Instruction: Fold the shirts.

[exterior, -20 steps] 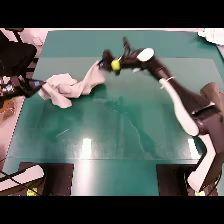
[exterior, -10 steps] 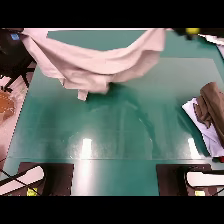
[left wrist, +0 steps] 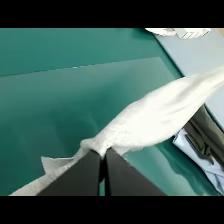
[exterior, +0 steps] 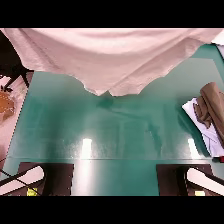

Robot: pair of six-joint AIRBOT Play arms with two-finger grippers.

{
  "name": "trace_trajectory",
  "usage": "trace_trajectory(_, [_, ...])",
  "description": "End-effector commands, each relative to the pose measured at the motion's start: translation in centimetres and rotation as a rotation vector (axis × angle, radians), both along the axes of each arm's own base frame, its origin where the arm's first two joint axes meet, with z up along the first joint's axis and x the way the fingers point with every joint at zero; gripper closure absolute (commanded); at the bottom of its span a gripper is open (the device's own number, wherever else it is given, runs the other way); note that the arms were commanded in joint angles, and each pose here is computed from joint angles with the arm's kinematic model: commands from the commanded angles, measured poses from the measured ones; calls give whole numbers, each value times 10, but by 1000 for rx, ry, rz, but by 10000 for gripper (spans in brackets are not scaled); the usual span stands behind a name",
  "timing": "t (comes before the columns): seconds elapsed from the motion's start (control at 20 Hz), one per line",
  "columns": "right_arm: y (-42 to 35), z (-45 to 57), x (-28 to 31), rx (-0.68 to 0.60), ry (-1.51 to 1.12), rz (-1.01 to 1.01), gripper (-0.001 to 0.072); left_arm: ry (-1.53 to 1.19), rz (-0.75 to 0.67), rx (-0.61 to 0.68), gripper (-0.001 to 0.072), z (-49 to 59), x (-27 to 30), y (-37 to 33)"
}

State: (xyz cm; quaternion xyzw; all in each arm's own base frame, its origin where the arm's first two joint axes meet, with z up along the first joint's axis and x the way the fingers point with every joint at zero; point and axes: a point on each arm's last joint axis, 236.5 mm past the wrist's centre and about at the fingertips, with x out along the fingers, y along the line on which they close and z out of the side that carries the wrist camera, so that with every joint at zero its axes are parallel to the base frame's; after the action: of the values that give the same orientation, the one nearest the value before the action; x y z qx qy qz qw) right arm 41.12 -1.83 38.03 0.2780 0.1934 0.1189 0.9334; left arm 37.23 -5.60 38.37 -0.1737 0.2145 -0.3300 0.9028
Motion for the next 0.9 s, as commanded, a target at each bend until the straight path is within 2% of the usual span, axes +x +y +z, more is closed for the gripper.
trace_trajectory(0.0, [-19,12,-47,-107,-2,-47,699,31,-37,39,682,2,-18,-8])
trace_trajectory(0.3, [-2,28,-87,-177,-58,-61,699,78,-69,42,682,-6,-26,-12])
trace_trajectory(0.55, [17,-29,-103,-150,7,-50,699,155,-68,57,682,-29,-18,-4])
trace_trajectory(0.65, [19,-47,-110,-138,-10,-78,699,205,-53,100,682,-51,-8,-5])
trace_trajectory(0.85, [24,-83,-130,-144,-32,-116,699,376,-184,222,682,-136,13,-52])
